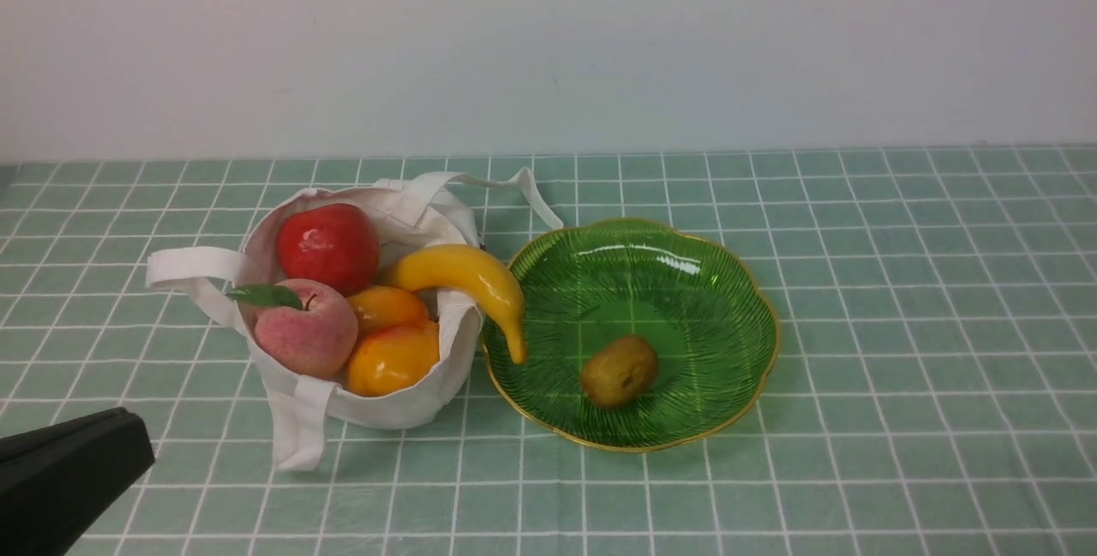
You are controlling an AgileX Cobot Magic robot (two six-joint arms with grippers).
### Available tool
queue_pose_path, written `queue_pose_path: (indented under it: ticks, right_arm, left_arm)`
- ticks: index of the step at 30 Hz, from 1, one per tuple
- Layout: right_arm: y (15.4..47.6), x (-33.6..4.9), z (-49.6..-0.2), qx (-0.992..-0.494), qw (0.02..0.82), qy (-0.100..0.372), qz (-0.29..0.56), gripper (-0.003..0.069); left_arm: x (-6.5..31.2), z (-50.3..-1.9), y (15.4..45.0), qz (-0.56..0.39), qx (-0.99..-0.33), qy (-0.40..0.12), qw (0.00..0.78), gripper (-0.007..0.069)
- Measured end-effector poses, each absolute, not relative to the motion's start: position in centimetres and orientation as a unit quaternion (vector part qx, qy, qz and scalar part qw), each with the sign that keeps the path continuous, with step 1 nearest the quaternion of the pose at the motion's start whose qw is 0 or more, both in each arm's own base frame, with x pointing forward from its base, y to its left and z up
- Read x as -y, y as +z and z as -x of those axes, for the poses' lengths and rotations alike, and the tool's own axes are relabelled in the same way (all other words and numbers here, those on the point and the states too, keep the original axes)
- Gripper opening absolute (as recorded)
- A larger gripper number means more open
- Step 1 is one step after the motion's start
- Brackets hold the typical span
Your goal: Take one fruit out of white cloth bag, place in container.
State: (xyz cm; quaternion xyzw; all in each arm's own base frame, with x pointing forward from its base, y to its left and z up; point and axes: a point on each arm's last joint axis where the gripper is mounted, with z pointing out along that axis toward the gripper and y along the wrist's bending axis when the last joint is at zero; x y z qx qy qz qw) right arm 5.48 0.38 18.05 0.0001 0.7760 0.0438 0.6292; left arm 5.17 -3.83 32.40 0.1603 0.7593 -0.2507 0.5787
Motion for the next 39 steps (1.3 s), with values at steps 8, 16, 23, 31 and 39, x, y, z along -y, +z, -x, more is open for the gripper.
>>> queue_pose_path:
  ticks: [8,16,23,31,39]
  right_arm:
    - [18.0,-0.4,-5.5,-0.776,0.629,0.044,0.0,-0.0012]
    - [18.0,-0.4,-5.5,-0.776,0.629,0.044,0.0,-0.0012]
    - [18.0,-0.4,-5.5,-0.776,0.629,0.044,0.0,-0.0012]
    - [18.0,-0.4,-5.5,-0.776,0.629,0.044,0.0,-0.0012]
    - [18.0,-0.4,-5.5,-0.776,0.629,0.044,0.0,-0.0012]
  left_arm:
    - [3.2,-5.5,31.8,-0.187,-0.767,-0.18,0.587,-0.0008]
    - [1.8,-4.7,29.0,-0.156,-0.768,-0.124,0.609,-0.0008]
    - [0.8,-4.3,24.8,-0.124,-0.781,-0.04,0.611,-0.0008]
    - [0.2,-4.9,18.3,-0.02,-0.815,-0.001,0.579,-0.0008]
    - [0.4,-5.1,17.0,-0.035,-0.814,-0.018,0.579,-0.0008]
